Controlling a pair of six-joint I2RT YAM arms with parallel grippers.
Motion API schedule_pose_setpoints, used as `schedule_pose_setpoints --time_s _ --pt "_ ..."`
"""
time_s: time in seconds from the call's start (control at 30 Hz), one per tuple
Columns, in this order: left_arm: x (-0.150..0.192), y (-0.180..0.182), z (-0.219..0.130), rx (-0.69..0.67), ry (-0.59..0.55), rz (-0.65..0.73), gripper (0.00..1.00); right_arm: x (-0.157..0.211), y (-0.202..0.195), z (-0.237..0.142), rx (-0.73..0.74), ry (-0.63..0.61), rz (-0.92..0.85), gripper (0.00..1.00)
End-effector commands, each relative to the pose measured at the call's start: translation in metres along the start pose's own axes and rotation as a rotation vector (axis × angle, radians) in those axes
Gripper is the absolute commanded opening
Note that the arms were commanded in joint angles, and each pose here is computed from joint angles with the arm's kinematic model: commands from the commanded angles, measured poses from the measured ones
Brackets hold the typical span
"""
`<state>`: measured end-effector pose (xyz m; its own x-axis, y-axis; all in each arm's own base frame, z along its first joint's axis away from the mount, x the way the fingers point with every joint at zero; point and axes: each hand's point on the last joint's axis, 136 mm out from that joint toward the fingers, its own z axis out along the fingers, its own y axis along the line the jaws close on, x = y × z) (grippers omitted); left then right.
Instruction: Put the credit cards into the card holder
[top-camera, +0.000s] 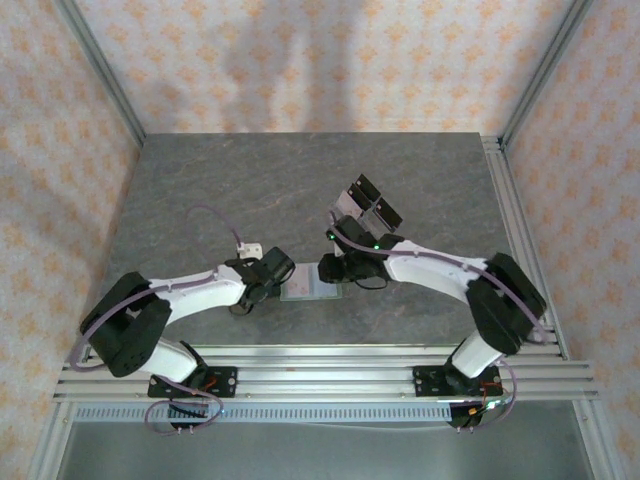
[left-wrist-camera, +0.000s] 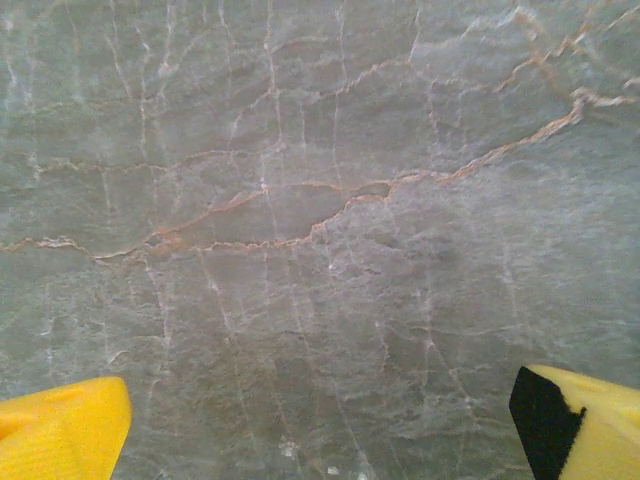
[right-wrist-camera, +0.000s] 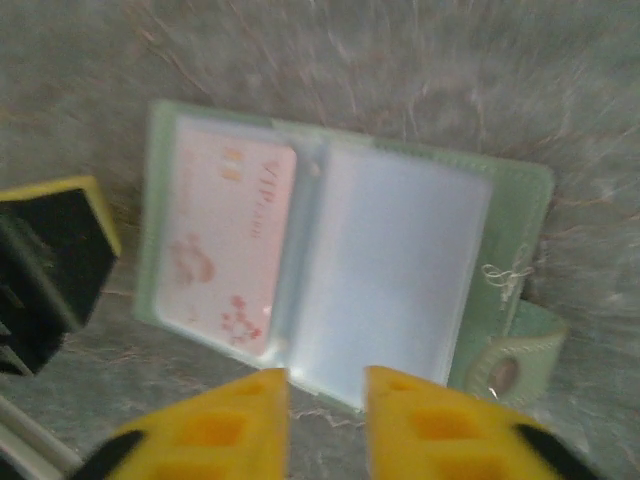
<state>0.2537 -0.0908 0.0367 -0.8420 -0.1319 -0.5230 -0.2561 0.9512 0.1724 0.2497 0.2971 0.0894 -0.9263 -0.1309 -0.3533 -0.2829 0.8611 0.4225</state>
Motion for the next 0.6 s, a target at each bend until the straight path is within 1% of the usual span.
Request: schedule_pose_setpoints --time_s 0.0,0.03,0.1,0.2,0.4,0.47,0.53,0.57 --pt "-0.021 0.001 -0.02 0.027 -0.047 -0.019 1.0 -0.01 -0.021 -0.022 0.111 -0.065 -0.01 0.41" --pt "-0.024 -0.002 -0.023 0.047 -0.05 -0.024 1.0 -0.01 -0.028 -0.022 0.141 -0.067 -0.015 0.45" --pt "-0.029 -0.008 -0.027 0.085 -0.054 -0.034 1.0 -0.01 -0.036 -0.02 0.181 -0.059 -0.022 0.49" --pt "-0.033 -0.015 -0.03 0.122 -0.056 -0.043 1.0 -0.01 -0.039 -0.01 0.2 -0.035 -0.035 0.51" --pt "-0.037 -0.021 -0.03 0.151 -0.054 -0.066 1.0 -0.01 -0.045 0.014 0.224 0.001 -0.048 0.51" --pt "-0.038 -0.024 -0.029 0.171 -0.053 -0.072 1.0 -0.011 -0.05 0.017 0.248 0.001 -0.052 0.49" --pt "-0.037 -0.03 -0.028 0.205 -0.048 -0.074 1.0 -0.011 -0.055 0.018 0.265 -0.002 -0.051 0.42" --pt "-0.037 -0.033 -0.027 0.225 -0.043 -0.073 1.0 -0.012 -0.058 0.017 0.272 -0.01 -0.045 0.36"
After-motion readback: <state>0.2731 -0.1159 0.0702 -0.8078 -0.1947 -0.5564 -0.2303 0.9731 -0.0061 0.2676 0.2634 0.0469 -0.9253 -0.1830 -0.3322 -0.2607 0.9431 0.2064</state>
